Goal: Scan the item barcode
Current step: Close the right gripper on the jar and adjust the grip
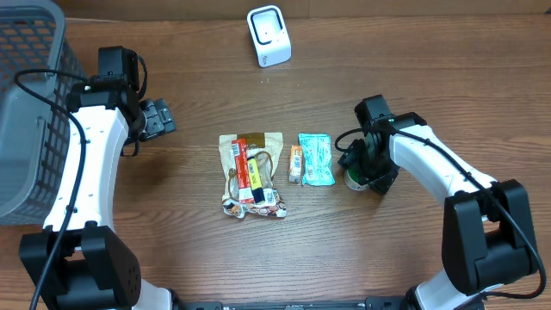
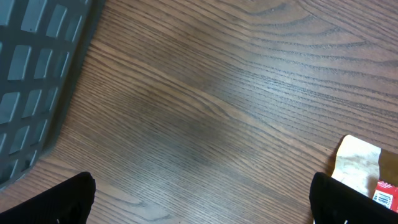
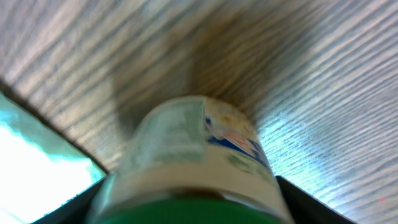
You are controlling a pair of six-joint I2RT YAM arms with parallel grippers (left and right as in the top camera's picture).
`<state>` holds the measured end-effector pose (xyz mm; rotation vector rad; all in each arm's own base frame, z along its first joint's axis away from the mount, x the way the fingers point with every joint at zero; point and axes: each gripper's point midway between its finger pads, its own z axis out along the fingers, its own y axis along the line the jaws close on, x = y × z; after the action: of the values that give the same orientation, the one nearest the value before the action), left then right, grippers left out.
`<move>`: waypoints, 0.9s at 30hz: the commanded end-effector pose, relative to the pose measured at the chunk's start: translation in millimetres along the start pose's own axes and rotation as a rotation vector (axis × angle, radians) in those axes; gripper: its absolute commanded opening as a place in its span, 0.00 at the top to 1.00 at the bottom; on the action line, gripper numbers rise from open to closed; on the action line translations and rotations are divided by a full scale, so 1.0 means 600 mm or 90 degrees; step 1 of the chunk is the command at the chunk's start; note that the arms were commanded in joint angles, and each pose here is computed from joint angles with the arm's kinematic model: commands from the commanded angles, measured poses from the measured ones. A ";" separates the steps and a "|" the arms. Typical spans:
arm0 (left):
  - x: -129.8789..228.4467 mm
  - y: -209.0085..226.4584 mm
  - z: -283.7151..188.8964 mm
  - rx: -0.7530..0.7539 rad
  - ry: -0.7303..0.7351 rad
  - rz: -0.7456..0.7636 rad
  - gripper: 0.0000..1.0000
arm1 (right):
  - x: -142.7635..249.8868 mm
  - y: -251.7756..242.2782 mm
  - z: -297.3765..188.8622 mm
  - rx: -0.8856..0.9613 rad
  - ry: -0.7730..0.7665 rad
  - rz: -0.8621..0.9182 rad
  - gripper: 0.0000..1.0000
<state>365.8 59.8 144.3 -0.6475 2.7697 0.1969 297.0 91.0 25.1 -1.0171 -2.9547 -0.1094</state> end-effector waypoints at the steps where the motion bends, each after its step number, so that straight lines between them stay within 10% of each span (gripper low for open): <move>1: -0.009 0.000 -0.014 0.003 -0.018 0.010 0.00 | -0.014 0.008 -0.016 -0.014 0.000 -0.055 0.17; 27: -0.009 0.000 -0.014 0.003 -0.018 0.010 0.00 | -0.011 0.000 -0.013 0.042 -0.028 -0.255 0.22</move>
<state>365.8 59.8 144.3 -0.6475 2.7697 0.1969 299.7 89.9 34.8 -0.4007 -3.1267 -0.0245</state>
